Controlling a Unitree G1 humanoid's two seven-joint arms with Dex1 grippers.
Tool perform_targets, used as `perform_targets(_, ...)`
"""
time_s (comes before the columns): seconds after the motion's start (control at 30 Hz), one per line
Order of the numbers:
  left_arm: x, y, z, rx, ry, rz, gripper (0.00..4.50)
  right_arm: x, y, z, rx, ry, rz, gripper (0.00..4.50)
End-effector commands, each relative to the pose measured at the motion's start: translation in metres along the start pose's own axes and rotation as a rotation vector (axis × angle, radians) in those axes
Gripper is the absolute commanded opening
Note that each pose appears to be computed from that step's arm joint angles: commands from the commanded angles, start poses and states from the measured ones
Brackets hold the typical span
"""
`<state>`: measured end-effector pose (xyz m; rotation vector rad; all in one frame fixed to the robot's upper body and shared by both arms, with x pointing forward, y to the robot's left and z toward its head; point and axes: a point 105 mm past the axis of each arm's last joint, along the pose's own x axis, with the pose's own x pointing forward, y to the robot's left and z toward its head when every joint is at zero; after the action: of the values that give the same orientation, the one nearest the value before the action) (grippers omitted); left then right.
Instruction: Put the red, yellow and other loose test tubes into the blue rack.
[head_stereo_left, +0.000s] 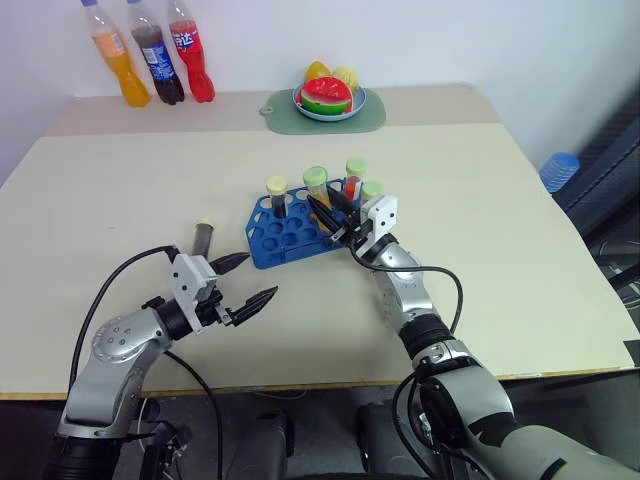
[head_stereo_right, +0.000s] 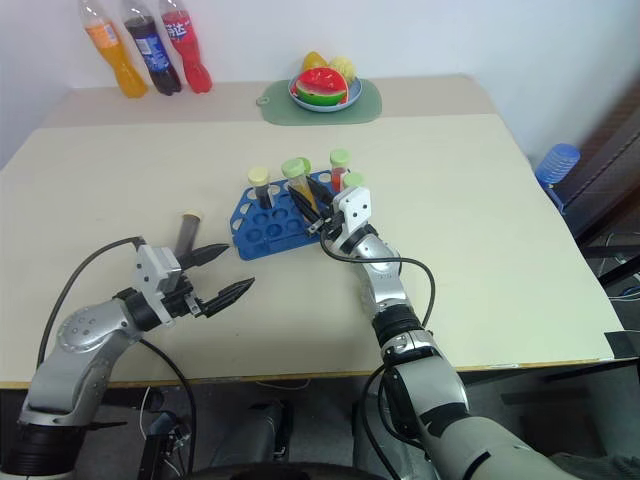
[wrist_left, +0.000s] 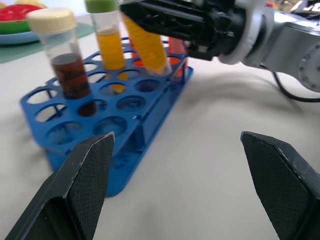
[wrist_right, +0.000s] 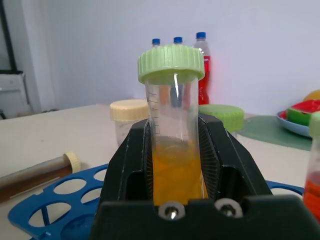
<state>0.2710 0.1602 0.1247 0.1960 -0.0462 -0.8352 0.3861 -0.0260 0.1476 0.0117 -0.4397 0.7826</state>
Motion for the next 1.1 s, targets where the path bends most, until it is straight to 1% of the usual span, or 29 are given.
perform_targets(0.03, -0.002, 0.001, 0.011, 0.029, -0.037, 0.01, 4.22, 0.001, 0.002, -0.009, 0.023, 0.02, -0.02, 0.81)
perform_targets(0.13, -0.003, 0.004, 0.013, 0.016, -0.051, 0.027, 4.22, -0.001, 0.006, -0.009, 0.086, -0.001, 0.023, 0.81)
perform_targets(0.17, -0.003, 0.005, 0.015, 0.01, -0.059, 0.034, 4.22, -0.002, 0.007, -0.007, 0.081, -0.01, 0.036, 1.85)
perform_targets(0.2, -0.003, 0.007, 0.017, 0.002, -0.072, 0.048, 4.22, -0.002, 0.006, -0.005, 0.039, -0.011, 0.034, 2.32)
perform_targets(0.23, -0.003, 0.01, 0.02, -0.005, -0.083, 0.061, 4.22, -0.003, 0.003, -0.003, -0.015, -0.011, 0.021, 2.7)
perform_targets(0.33, -0.003, 0.02, 0.026, 0.005, -0.104, 0.135, 4.22, -0.007, -0.001, 0.002, -0.093, -0.027, 0.024, 4.22)
perform_targets(0.4, -0.002, 0.029, 0.029, -0.007, -0.117, 0.206, 4.22, -0.013, 0.0, 0.007, -0.115, -0.039, 0.063, 4.22)
perform_targets(0.53, -0.004, 0.05, 0.042, -0.058, -0.16, 0.379, 4.22, -0.028, 0.001, 0.012, -0.154, -0.021, 0.132, 4.22)
perform_targets(0.63, -0.008, 0.069, 0.049, -0.059, -0.106, 0.573, 4.22, -0.052, 0.003, 0.013, -0.2, 0.048, 0.226, 4.22)
perform_targets(0.67, -0.01, 0.075, 0.054, -0.07, -0.093, 0.639, 4.22, -0.065, 0.001, 0.012, -0.203, 0.089, 0.252, 4.22)
perform_targets(0.7, -0.011, 0.078, 0.058, -0.084, -0.091, 0.676, 4.22, -0.074, 0.0, 0.013, -0.209, 0.12, 0.272, 4.22)
perform_targets(0.77, -0.011, 0.083, 0.073, -0.158, -0.15, 0.711, 4.22, -0.093, -0.002, 0.013, -0.221, 0.184, 0.31, 4.22)
perform_targets(0.8, -0.011, 0.09, 0.077, -0.208, -0.135, 0.765, 4.22, -0.103, -0.005, 0.015, -0.234, 0.212, 0.32, 4.22)
perform_targets(0.83, -0.012, 0.097, 0.077, -0.26, -0.096, 0.823, 4.22, -0.113, -0.007, 0.018, -0.237, 0.236, 0.333, 4.22)
perform_targets(0.87, -0.011, 0.102, 0.074, -0.314, -0.026, 0.851, 4.22, -0.122, -0.009, 0.024, -0.236, 0.255, 0.352, 4.22)
perform_targets(0.93, -0.009, 0.106, 0.068, -0.394, 0.102, 0.868, 4.22, -0.131, -0.01, 0.034, -0.235, 0.271, 0.378, 4.22)
perform_targets(1.03, -0.007, 0.111, 0.051, -0.532, 0.293, 0.894, 4.22, -0.129, -0.013, 0.059, -0.248, 0.262, 0.412, 4.22)
perform_targets(1.1, -0.005, 0.115, 0.043, -0.609, 0.358, 0.93, 4.22, -0.121, -0.017, 0.074, -0.267, 0.242, 0.405, 4.22)
